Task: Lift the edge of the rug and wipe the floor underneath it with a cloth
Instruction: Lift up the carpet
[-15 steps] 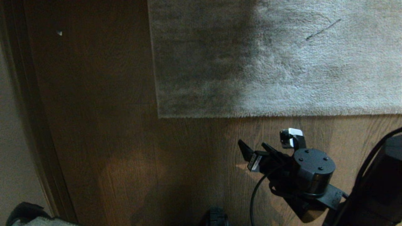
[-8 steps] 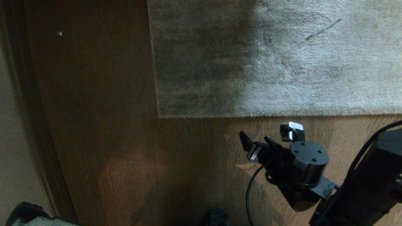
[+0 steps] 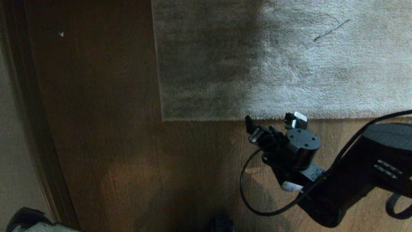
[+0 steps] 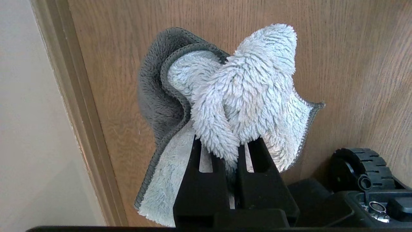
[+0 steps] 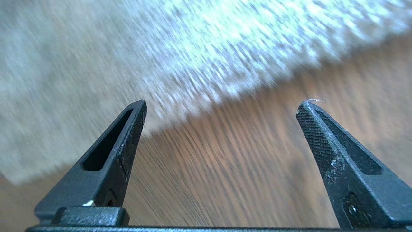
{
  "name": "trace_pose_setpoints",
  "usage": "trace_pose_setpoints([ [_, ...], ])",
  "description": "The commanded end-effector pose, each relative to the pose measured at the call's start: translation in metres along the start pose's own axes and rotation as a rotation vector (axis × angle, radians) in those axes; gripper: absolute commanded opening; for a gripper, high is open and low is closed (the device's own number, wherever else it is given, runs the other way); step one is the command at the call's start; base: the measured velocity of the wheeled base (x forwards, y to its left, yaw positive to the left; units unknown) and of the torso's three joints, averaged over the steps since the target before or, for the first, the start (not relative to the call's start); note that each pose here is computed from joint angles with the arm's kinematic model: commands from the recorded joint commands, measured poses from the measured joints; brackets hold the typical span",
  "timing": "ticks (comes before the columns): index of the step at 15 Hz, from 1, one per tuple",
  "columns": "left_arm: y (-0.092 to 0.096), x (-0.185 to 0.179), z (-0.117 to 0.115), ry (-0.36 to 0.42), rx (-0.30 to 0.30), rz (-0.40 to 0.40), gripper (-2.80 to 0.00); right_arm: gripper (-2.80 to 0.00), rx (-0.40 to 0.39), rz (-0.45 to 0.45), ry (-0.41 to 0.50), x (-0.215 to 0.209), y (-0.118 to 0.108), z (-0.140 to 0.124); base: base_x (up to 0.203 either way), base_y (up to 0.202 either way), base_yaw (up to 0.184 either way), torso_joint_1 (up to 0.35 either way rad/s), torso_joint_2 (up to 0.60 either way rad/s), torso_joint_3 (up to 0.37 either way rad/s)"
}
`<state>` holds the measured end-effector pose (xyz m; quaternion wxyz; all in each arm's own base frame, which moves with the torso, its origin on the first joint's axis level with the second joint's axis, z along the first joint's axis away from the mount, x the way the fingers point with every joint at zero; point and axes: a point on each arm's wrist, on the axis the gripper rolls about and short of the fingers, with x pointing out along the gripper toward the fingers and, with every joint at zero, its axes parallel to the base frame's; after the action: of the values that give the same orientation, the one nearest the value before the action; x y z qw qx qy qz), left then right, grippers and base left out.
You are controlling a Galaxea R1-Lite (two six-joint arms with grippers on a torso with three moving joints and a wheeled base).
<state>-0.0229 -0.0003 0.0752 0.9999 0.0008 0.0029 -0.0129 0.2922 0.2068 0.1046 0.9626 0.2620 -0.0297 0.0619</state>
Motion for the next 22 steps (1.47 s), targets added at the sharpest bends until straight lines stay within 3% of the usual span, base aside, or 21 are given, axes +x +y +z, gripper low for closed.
trace_pose_setpoints([
  [1, 0.000, 0.000, 0.000, 0.000, 0.000, 0.000, -2.80, 0.00, 0.046, 0.028, -0.060, 0.012, 0.008, -0.002, 0.000, 0.000, 0.000, 0.000, 0.00, 0.000],
  [6, 0.000, 0.000, 0.000, 0.000, 0.000, 0.001, -2.80, 0.00, 0.097, 0.066, -0.104, 0.025, 0.022, -0.002, 0.000, 0.000, 0.000, 0.000, 0.00, 0.000],
  [13, 0.000, 0.000, 0.000, 0.000, 0.000, 0.001, -2.80, 0.00, 0.193, 0.155, -0.038, 0.008, 0.053, -0.024, 0.000, 0.000, 0.000, 0.000, 0.00, 0.000],
  [22, 0.000, 0.000, 0.000, 0.000, 0.000, 0.001, -2.80, 0.00, 0.242, 0.191, -0.035, 0.010, 0.067, -0.036, 0.000, 0.000, 0.000, 0.000, 0.00, 0.000],
])
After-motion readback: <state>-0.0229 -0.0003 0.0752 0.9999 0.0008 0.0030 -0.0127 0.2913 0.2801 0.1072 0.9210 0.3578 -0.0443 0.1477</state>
